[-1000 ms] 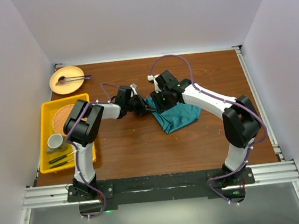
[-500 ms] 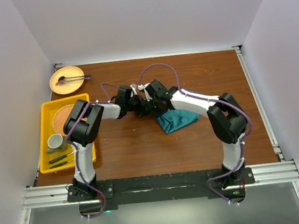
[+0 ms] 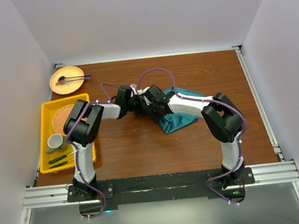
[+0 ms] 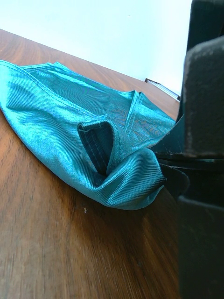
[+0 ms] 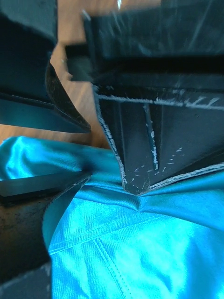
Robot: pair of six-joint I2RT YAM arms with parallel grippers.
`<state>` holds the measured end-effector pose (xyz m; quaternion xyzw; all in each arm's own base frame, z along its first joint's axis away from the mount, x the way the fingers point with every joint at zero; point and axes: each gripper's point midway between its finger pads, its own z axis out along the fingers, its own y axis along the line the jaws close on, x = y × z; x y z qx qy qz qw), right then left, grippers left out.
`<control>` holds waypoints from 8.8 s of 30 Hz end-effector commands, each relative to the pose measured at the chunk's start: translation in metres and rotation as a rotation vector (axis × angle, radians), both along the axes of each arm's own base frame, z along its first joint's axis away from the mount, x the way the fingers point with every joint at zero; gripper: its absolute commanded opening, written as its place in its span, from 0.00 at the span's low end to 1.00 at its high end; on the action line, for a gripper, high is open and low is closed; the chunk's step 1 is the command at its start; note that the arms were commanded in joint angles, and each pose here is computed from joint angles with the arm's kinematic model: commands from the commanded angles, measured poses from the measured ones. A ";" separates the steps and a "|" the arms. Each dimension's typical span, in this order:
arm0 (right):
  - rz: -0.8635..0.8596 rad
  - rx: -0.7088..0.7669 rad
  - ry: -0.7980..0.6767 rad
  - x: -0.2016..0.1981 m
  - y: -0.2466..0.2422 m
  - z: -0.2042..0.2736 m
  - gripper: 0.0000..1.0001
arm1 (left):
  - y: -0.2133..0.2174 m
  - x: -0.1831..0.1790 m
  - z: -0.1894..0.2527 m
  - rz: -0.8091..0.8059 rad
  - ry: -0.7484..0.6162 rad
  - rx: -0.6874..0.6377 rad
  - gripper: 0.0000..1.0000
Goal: Fold the napkin, place the utensils inside, and roll it up
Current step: Roll the napkin with the utensil
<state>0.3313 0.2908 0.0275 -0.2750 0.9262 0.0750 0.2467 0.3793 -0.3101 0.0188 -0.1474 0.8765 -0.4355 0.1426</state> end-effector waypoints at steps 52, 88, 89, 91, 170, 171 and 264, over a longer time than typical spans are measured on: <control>-0.016 -0.201 -0.080 0.007 -0.026 -0.022 0.52 | 0.039 -0.033 -0.063 0.035 0.167 0.195 0.00; -0.147 -0.208 0.181 -0.029 -0.060 -0.086 0.00 | 0.040 -0.013 -0.032 0.025 0.087 0.147 0.00; -0.145 -0.193 0.185 -0.029 -0.057 -0.086 0.00 | 0.040 -0.010 -0.027 0.011 0.058 0.143 0.00; -0.122 -0.142 0.210 -0.034 -0.047 -0.086 0.00 | 0.041 0.000 -0.007 0.010 -0.014 0.130 0.16; 0.029 0.248 -0.095 -0.016 0.029 0.042 0.67 | 0.086 -0.070 -0.028 0.303 0.388 0.644 0.00; 0.008 0.220 -0.122 -0.016 0.027 0.038 0.67 | 0.086 -0.072 -0.027 0.303 0.392 0.642 0.00; -0.084 1.106 0.415 -0.062 0.020 -0.006 0.00 | 0.065 -0.057 -0.034 0.195 0.043 0.278 0.42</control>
